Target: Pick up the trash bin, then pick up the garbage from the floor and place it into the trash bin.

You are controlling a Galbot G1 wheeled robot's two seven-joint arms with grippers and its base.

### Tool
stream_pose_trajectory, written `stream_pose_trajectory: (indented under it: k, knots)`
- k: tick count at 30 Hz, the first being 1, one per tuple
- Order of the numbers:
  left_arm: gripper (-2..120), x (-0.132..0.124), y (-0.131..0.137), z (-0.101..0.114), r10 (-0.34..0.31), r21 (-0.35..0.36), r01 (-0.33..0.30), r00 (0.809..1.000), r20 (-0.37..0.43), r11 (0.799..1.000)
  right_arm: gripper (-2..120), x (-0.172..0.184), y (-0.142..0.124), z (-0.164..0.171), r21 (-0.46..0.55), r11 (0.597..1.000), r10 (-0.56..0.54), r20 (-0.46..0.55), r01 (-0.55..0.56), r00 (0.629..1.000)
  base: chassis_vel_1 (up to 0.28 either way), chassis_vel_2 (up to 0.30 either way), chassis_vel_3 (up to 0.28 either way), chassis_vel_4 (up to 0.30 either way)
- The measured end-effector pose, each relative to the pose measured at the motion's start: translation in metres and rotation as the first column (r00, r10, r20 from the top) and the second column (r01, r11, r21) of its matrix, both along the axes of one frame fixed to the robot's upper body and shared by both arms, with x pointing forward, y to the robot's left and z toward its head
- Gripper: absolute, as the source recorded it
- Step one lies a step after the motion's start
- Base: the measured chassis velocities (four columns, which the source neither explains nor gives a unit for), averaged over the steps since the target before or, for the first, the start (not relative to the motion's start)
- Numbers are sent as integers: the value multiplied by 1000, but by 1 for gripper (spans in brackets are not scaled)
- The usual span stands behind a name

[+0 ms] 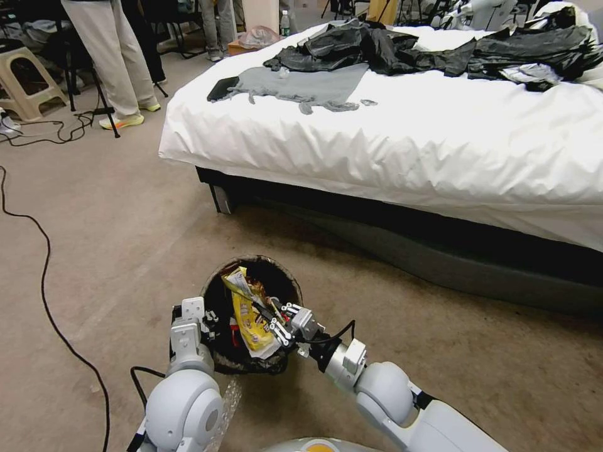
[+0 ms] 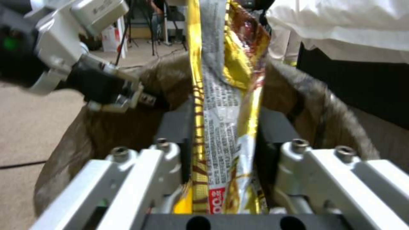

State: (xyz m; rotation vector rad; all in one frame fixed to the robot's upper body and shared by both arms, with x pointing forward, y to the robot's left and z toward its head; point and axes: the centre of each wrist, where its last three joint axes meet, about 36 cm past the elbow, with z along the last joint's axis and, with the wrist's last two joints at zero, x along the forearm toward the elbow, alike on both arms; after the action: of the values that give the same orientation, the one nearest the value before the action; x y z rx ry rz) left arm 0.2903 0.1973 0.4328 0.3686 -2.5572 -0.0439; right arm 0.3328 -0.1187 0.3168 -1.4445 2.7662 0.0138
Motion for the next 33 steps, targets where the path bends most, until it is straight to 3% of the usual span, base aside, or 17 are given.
stream_pose_trajectory:
  k: [13, 17, 27, 31, 33]
  knots:
    - [0, 1, 0, 1, 0, -3, 0, 1000, 2, 1000, 74, -7, -7, -1, -29, 999, 18, -9, -18, 1000, 0, 0, 0, 0]
    - [0, 1, 1, 1, -1, -1, 1, 1000, 3, 1000, 93, -9, -10, 0, -36, 999, 21, -10, -22, 1000, 0, 0, 0, 0]
    - [0, 3, 2, -1, -1, 2, 1, 1000, -2, 1000, 100, -9, -13, 7, -34, 999, 26, 8, -26, 1000, 0, 0, 0, 0]
    - [0, 3, 2, -4, -1, 6, 1, 1000, -10, 1000, 100, -5, -14, 24, -5, 1000, 16, 53, -16, 998, 0, 0, 0, 0]
    - [0, 4, 5, -8, 2, 16, -2, 1000, -20, 1000, 100, -5, -11, 49, 48, 999, -18, 122, 12, 992, 0, 0, 0, 0]
